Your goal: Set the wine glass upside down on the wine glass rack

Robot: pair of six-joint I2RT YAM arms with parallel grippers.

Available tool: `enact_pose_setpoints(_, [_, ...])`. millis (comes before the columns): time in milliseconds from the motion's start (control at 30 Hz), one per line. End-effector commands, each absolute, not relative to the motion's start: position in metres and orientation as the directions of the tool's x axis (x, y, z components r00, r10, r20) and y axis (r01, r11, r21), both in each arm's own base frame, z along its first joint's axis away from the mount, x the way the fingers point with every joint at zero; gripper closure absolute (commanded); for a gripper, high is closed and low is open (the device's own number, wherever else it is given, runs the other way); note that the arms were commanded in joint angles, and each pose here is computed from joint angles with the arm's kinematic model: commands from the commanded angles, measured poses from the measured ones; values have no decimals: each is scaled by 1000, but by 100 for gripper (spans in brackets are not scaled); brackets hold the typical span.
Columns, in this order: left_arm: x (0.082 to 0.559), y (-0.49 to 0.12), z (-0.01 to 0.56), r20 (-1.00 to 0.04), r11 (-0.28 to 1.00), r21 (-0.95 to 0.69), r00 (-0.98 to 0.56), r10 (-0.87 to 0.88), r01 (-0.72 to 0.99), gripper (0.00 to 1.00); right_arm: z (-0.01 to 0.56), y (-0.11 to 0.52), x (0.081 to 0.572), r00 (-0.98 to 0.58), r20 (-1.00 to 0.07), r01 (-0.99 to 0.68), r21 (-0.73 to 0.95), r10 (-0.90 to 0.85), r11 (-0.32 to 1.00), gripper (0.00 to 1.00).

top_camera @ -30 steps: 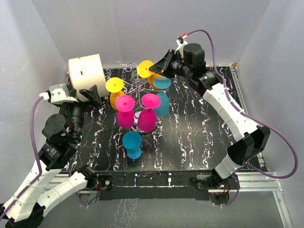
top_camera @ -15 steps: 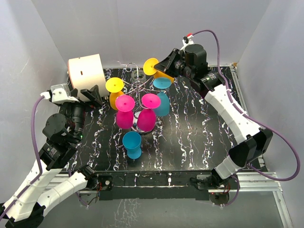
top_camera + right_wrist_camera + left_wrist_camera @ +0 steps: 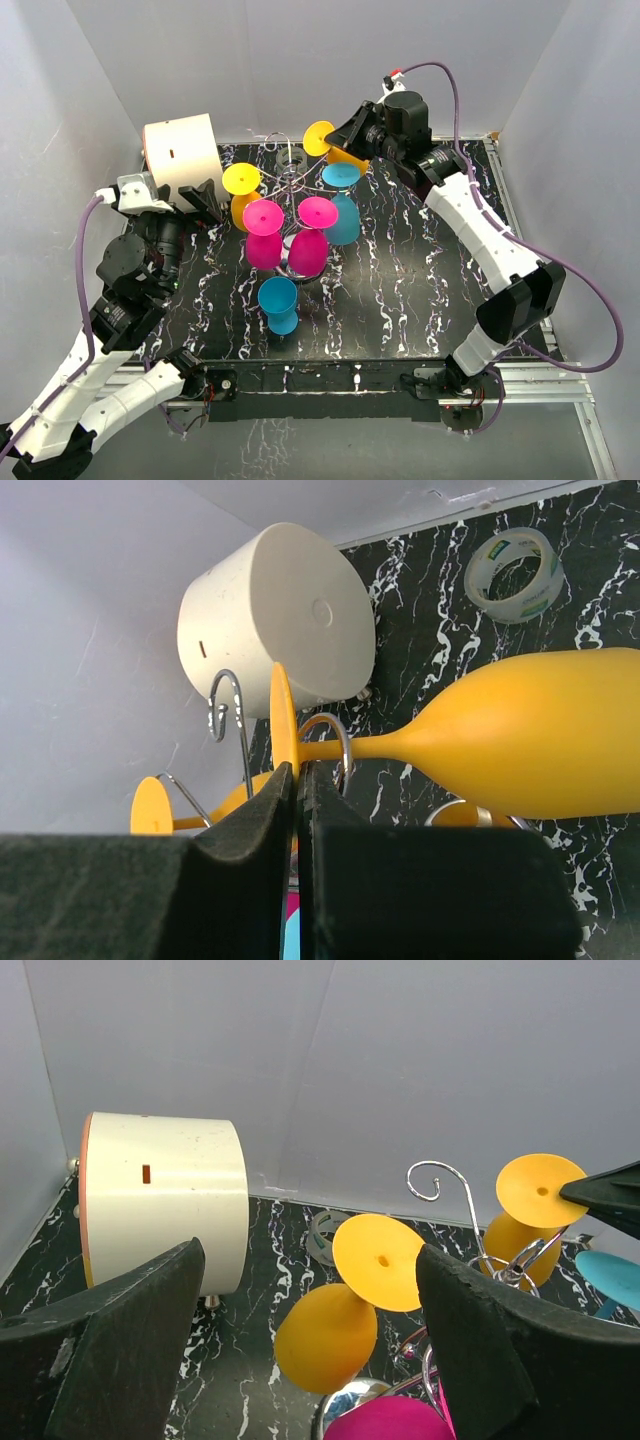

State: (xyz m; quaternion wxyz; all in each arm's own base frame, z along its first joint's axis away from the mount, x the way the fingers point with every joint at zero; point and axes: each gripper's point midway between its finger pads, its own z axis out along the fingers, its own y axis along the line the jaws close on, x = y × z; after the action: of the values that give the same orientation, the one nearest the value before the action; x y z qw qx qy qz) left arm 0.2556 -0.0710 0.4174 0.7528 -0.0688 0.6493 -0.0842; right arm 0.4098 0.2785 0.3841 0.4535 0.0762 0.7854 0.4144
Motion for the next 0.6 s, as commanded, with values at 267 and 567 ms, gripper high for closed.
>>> enact_pose_setpoints(267, [252, -69, 433, -956, 973, -225, 180, -231, 53, 14, 416, 283, 417, -534, -685, -355, 714, 495, 604, 89])
enact_pose_setpoints(567, [250, -68, 431, -957, 973, -225, 174, -231, 53, 14, 415, 282, 422, -536, -687, -358, 711, 490, 605, 76])
